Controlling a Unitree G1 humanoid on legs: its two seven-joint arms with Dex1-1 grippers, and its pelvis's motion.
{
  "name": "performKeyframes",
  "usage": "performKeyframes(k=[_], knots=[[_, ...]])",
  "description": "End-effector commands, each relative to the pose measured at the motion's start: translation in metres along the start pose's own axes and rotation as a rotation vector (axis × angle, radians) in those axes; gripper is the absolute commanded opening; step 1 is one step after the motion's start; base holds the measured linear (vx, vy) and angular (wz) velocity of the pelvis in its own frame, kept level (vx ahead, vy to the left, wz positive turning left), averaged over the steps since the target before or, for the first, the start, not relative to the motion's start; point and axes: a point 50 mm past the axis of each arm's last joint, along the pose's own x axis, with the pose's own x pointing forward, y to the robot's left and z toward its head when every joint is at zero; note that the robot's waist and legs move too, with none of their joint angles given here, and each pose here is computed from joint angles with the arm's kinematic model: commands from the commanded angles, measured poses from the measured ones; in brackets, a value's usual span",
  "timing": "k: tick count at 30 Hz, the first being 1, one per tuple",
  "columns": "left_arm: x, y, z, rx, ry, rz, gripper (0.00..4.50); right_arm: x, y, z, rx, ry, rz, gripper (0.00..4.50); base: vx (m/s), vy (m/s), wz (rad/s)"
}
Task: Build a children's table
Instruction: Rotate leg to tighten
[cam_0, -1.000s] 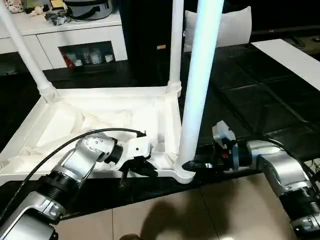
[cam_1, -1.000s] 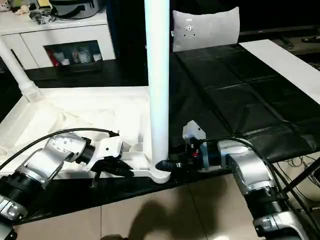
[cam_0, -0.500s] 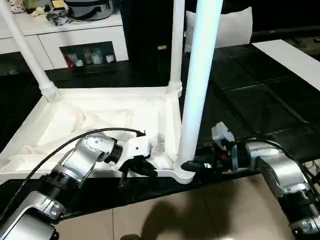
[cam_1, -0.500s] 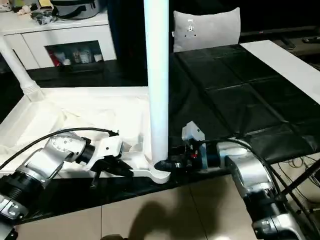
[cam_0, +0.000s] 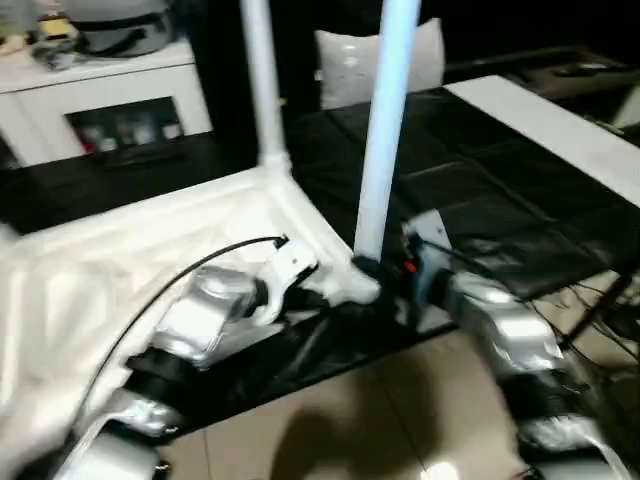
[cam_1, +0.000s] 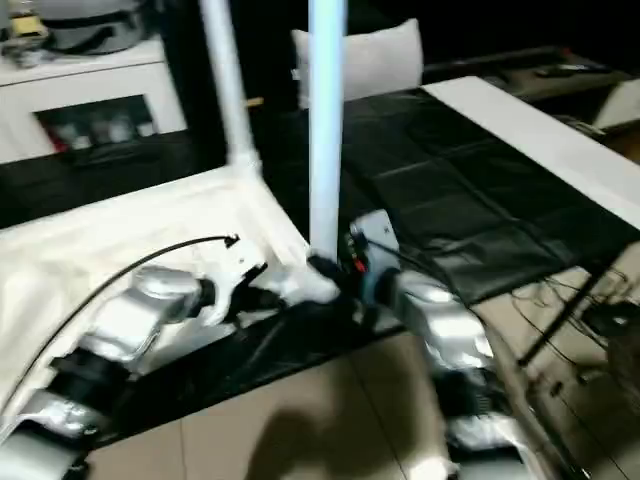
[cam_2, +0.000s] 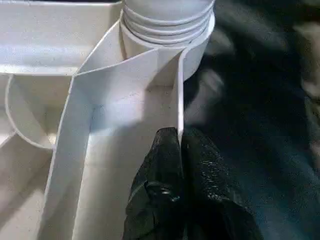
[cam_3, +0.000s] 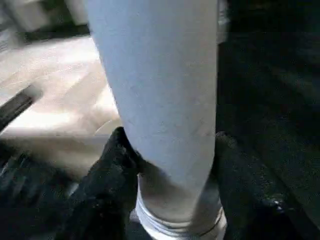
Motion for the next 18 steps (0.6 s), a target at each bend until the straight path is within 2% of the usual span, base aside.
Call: performKeyframes(k=[1, 3, 5, 8, 11, 13, 14, 16, 18], knots=[[0.021, -0.027, 0.017, -0.003, -0.062, -0.103, 0.00, 0.013, 0.004, -0.012, 0.080, 0.057, -0.091, 1.93, 0.000, 0.000, 0.00], [0.021, -0.026, 0.018, 0.001, -0.064, -0.093, 0.00, 0.014, 0.004, -0.011, 0.062, 0.046, -0.095, 1.93, 0.000, 0.000, 0.00], [0.020, -0.025, 0.018, 0.018, -0.062, -0.081, 0.00, 0.013, 0.004, -0.008, 0.040, 0.021, -0.103, 2.49, 0.000, 0.000, 0.00], [0.017, -0.023, 0.016, 0.034, -0.055, -0.078, 0.00, 0.010, 0.002, -0.006, 0.022, -0.001, -0.094, 2.85, 0.000, 0.000, 0.00], [0.014, -0.020, 0.012, 0.062, -0.049, -0.079, 0.00, 0.002, -0.004, -0.004, -0.018, -0.029, -0.087, 3.11, 0.000, 0.000, 0.00], [0.012, -0.020, 0.010, 0.074, -0.050, -0.097, 0.00, -0.005, -0.008, -0.002, -0.082, -0.047, -0.048, 3.19, 0.000, 0.000, 0.00], [0.012, -0.020, 0.010, 0.074, -0.050, -0.097, 0.00, -0.005, -0.008, -0.002, -0.082, -0.047, -0.048, 3.41, 0.000, 0.000, 0.00], [0.010, -0.020, 0.006, 0.097, -0.045, -0.124, 0.00, -0.017, -0.014, 0.000, -0.133, -0.066, 0.025, 3.56, 0.000, 0.000, 0.00], [0.009, -0.020, 0.004, 0.107, -0.038, -0.137, 0.00, -0.023, -0.016, 0.002, -0.145, -0.072, 0.060, 3.72, 0.000, 0.000, 0.00]])
